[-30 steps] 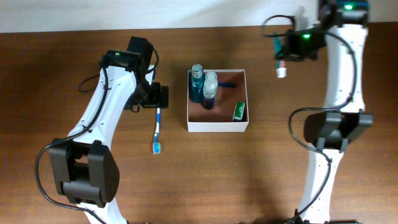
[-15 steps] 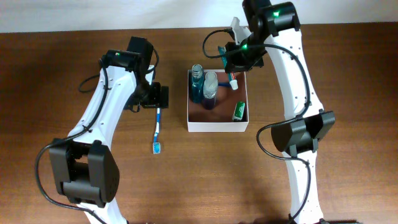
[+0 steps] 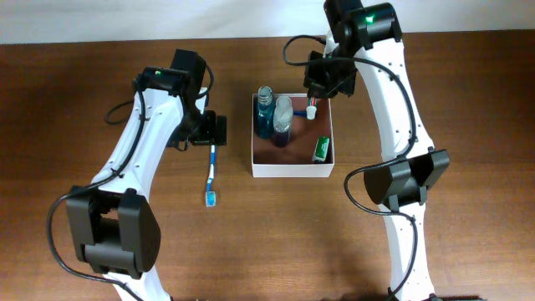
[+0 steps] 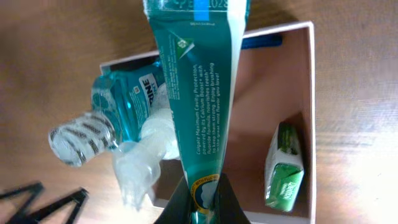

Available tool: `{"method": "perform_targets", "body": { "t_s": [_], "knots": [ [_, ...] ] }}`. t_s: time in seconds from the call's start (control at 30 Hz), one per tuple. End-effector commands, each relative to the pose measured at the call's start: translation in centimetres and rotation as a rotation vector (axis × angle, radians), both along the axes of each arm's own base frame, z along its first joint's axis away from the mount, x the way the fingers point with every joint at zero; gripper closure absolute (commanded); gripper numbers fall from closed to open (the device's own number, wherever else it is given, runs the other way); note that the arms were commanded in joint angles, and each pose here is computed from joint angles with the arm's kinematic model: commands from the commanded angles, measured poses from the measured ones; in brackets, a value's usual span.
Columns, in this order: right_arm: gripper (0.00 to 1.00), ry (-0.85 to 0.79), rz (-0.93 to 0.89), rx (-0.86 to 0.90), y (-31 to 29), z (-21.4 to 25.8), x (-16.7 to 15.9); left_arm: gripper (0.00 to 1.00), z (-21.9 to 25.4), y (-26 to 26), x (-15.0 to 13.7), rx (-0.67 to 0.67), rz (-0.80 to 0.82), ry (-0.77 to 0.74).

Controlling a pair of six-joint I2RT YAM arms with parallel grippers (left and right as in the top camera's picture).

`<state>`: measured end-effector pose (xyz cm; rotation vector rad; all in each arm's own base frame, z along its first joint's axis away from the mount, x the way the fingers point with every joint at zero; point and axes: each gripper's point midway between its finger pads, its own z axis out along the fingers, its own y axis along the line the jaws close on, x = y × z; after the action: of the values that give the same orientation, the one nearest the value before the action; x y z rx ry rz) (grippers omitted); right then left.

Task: Pack container
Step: 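Lower the toothpaste tube into the box beside the soap bar and release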

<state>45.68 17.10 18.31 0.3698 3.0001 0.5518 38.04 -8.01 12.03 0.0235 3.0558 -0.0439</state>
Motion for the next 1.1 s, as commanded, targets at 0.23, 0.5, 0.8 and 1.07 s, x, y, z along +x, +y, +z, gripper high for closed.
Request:
{"method": "perform_targets", "body": {
  "t_s": [0.23, 0.5, 0.8, 1.07],
  "knots": [
    [0.96, 0.092, -0.227, 0.013, 1.9, 0.4, -1.2, 0.01, 0.4, 0.0, -0.1, -0.002, -0.002, -0.012],
    [0.96, 0.109, -0.244, -0.006, 2.1, -0.1, -1.5, 0.01, 0.4, 0.0, -0.1, -0.002, -0.002, -0.012],
    [0.96, 0.07, -0.268, -0.098, 0.5, -0.5, -0.9, 0.01, 0.4, 0.0, -0.1, -0.002, -0.002, -0.012],
    [0.78, 0.052, -0.206, -0.113, 0.5, -0.7, -0.9, 0.01, 0.4, 0.0, -0.1, -0.002, -0.002, -0.012]
  ]
}}
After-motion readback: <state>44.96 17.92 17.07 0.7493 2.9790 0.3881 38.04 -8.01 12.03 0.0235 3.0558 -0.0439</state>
